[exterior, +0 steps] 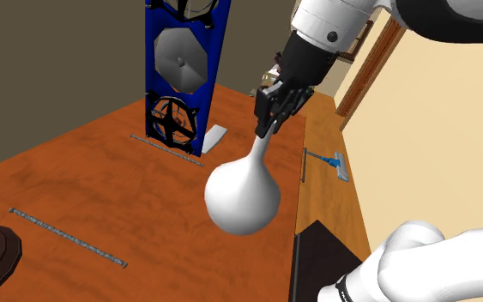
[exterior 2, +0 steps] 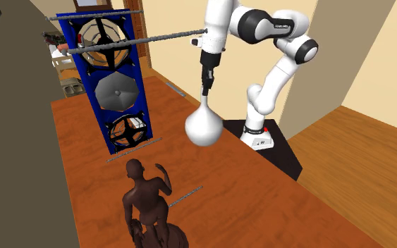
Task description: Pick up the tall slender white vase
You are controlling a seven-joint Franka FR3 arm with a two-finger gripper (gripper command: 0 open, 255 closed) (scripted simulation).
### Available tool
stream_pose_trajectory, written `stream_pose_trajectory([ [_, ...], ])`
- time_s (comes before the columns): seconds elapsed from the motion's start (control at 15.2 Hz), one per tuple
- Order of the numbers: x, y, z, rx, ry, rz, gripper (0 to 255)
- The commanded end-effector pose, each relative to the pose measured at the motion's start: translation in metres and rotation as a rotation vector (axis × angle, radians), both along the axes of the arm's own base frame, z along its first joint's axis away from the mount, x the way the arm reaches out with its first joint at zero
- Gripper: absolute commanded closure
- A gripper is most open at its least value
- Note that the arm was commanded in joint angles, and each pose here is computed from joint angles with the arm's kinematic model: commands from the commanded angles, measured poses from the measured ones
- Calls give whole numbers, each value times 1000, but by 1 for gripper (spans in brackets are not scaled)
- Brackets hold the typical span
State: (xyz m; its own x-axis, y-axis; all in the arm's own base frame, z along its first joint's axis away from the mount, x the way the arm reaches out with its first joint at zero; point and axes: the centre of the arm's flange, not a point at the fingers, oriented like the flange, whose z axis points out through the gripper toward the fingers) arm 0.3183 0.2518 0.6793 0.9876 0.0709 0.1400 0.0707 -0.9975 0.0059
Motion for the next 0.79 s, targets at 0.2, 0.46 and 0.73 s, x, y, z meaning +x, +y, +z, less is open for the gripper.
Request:
stream_pose_trajectory([
  [0.2,1,0,26,0,-1,0,255],
  [0.46,1,0,47,0,-1,0,255],
  [0.73,1,0,59,0,-1,0,255],
])
